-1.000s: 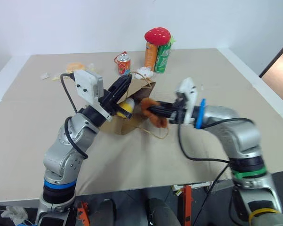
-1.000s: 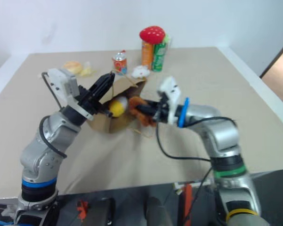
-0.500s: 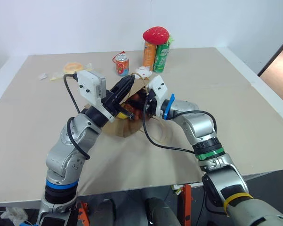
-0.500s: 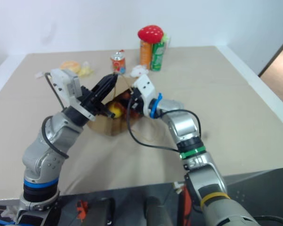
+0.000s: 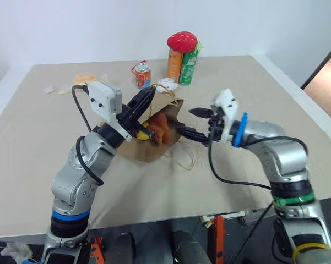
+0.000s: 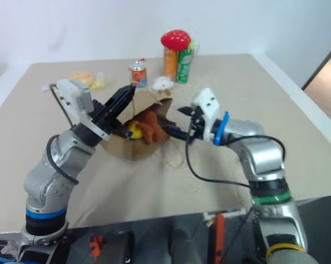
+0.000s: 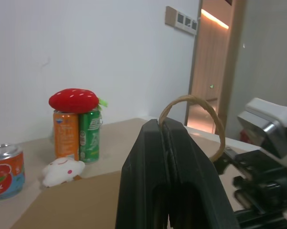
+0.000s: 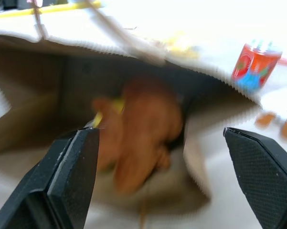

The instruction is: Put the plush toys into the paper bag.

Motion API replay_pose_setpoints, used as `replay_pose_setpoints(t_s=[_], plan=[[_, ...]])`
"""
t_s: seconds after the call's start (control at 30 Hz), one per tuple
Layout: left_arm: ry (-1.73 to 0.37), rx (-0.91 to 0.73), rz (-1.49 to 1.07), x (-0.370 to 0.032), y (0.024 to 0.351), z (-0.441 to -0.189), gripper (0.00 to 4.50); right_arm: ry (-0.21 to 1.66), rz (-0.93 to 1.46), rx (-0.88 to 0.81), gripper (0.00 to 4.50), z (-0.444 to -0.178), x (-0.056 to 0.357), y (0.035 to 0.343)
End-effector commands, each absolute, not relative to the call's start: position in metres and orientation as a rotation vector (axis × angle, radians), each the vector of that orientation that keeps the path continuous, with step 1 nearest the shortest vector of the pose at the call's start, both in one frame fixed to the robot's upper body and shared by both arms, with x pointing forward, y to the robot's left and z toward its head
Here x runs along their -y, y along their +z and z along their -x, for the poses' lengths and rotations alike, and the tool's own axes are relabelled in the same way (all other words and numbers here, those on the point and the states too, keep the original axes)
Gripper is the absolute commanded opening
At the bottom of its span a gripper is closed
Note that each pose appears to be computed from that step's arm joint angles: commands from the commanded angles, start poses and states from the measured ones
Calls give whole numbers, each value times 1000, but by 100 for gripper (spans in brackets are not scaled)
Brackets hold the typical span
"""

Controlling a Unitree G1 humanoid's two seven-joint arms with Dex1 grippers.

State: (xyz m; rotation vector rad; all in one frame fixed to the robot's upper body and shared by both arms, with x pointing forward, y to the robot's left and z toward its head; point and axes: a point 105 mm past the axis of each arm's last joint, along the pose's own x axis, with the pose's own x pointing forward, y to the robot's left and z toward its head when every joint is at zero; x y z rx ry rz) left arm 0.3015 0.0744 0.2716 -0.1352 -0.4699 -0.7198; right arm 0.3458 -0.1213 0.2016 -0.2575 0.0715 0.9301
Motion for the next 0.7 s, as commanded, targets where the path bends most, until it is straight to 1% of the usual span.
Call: replay_pose_setpoints(t_s=[0.03,0.1,0.17,0.23,0.3,0.33,0.37,0.4,0.43,0.47,0.5,0.53,0.57,0.6,0.63,0.67,0.7], plan=[[-713,529,118,-79,284,-297,0,909,237,-132,448,-337,135,184],[-714,529,118,-78,284,-298,0,899,205,-173,448,-335,134,168],[-727,530,119,-76,285,-298,0,867,188,-271,448,-335,134,142],[-735,531,118,-74,285,-297,0,831,189,-318,448,-339,135,124],[-736,530,117,-74,285,-297,0,785,179,-311,398,-347,138,121],[-735,530,116,-74,285,-297,0,784,175,-299,385,-349,138,123],[-732,529,113,-75,285,-298,0,783,167,-295,311,-351,137,125],[-729,529,112,-76,285,-298,0,785,162,-295,305,-351,136,126],[-726,528,111,-76,285,-298,0,782,174,-295,265,-352,137,126],[-723,528,111,-77,284,-298,0,786,168,-293,201,-353,136,125],[-722,528,110,-77,284,-298,0,792,165,-288,184,-353,134,125],[-721,528,110,-77,284,-298,0,801,167,-274,120,-353,133,127],[-721,528,109,-76,284,-298,0,812,166,-258,120,-353,130,130],[-720,528,108,-76,284,-298,0,817,165,-242,53,-354,128,134],[-720,528,107,-77,284,-298,0,821,168,-223,40,-354,126,138],[-719,528,106,-77,284,-298,0,833,176,-198,9,-354,124,143],[-718,528,105,-77,284,-298,0,850,180,-177,9,-353,122,148]])
